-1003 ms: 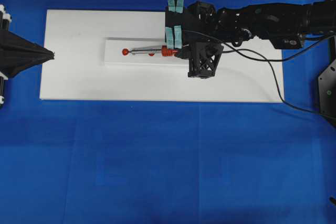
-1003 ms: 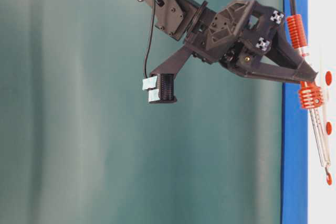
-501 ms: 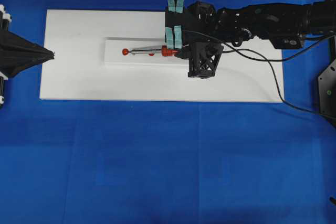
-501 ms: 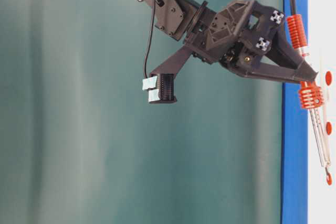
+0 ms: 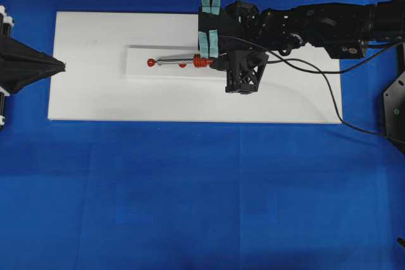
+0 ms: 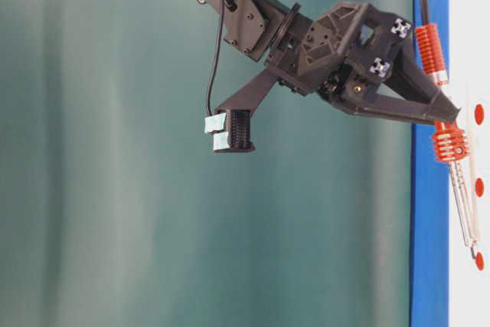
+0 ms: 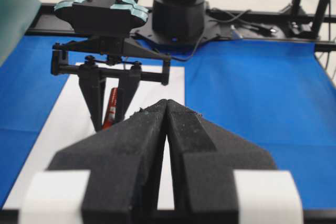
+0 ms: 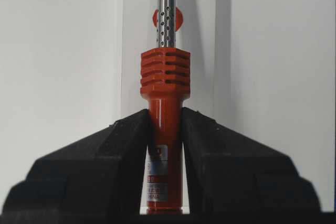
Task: Touch the tip of the soldering iron to the mark.
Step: 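Hold the iron tip on the leftmost red dot, then lift the iron tip up off the strip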
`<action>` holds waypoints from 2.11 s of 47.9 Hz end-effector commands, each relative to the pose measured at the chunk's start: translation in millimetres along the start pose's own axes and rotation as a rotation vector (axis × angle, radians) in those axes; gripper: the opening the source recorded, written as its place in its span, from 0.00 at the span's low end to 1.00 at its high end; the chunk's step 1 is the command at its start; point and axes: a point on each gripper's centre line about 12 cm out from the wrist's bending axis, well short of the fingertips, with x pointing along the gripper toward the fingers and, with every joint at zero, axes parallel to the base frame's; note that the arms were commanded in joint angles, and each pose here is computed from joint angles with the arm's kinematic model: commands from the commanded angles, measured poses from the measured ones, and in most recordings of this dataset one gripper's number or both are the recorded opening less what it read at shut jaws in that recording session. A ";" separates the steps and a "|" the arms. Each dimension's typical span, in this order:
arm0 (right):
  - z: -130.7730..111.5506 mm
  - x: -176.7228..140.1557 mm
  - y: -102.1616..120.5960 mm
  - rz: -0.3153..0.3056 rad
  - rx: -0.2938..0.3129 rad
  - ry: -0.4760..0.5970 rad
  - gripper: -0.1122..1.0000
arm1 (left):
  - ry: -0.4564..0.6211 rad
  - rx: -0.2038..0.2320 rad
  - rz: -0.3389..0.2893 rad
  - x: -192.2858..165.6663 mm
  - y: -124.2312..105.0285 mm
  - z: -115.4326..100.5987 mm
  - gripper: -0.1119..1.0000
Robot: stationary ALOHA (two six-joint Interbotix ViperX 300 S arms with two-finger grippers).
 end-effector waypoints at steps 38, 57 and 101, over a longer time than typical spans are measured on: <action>48.6 -89.0 4.9 -0.009 -0.060 -0.179 0.16 | -0.018 0.002 0.001 1.6 0.2 5.4 0.10; 36.4 -94.5 1.4 -0.011 -0.048 -0.149 0.16 | -0.015 0.002 0.001 1.5 0.2 4.5 0.10; -5.6 -115.2 -0.3 -0.012 -0.019 -0.095 0.16 | -0.017 -0.001 0.001 1.5 0.2 4.7 0.10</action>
